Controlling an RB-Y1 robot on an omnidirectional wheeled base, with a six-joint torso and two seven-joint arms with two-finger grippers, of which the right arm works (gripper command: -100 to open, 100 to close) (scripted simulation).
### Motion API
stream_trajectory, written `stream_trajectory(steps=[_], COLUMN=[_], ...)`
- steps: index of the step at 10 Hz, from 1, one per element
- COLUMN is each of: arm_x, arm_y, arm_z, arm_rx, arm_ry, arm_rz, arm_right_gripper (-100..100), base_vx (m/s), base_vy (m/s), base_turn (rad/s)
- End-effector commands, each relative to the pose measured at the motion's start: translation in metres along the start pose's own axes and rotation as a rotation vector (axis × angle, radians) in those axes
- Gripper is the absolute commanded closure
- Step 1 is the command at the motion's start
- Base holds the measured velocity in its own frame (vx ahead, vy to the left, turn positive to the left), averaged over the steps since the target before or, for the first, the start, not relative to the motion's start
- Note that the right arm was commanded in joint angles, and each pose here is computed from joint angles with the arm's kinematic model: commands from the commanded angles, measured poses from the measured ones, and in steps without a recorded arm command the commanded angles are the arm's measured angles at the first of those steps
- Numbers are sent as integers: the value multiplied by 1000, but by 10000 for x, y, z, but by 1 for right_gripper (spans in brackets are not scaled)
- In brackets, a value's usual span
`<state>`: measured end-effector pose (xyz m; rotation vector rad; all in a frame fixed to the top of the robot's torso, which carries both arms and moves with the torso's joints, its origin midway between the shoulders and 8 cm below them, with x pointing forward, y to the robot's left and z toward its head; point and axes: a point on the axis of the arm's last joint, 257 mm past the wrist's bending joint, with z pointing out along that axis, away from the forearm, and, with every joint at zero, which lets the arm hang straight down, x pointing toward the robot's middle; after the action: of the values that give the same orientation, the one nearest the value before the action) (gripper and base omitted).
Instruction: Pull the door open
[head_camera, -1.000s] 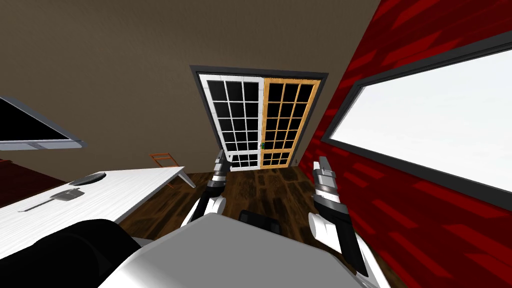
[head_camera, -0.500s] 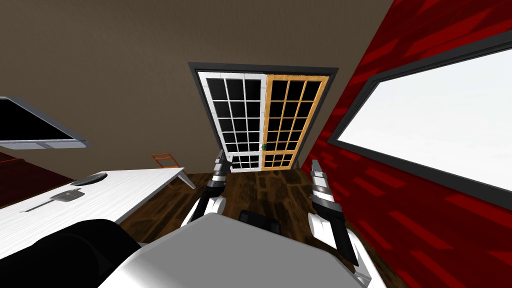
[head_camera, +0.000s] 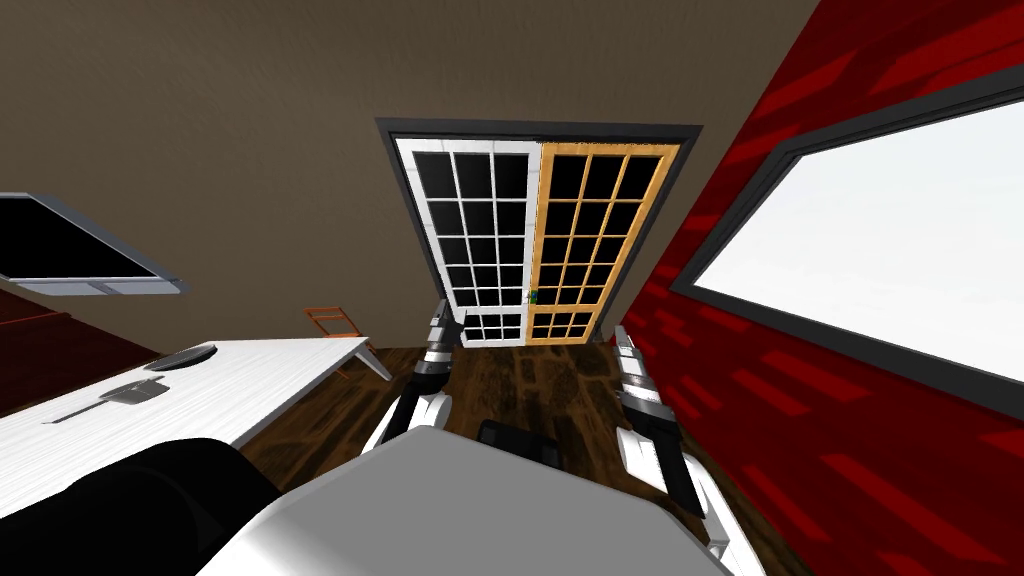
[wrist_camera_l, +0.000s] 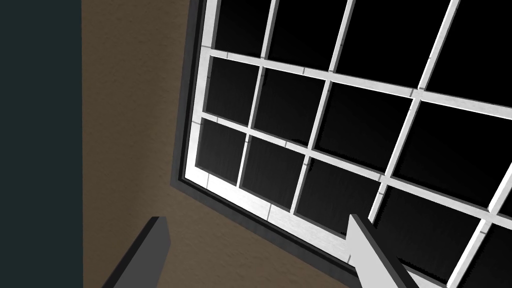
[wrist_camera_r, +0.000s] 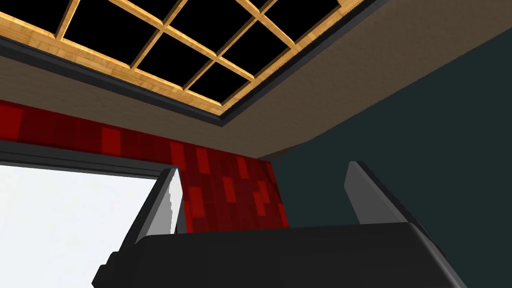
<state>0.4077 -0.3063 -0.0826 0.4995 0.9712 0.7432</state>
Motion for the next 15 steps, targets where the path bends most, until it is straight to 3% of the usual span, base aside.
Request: stream_trajectory(steps=[1,8,15], arm_x=[53,308,565], arm_y=[-106,-601,-1083], arm_z=[-13,-151,-348], arm_rx=[11,61,106], arm_ry=[15,85,163], arm_rz=[-46,-234,-414], arm_right_gripper=[-100,-100,-100], base_vx=[94,105,104], base_vy=[35,24,27], base_turn=[47,48,51])
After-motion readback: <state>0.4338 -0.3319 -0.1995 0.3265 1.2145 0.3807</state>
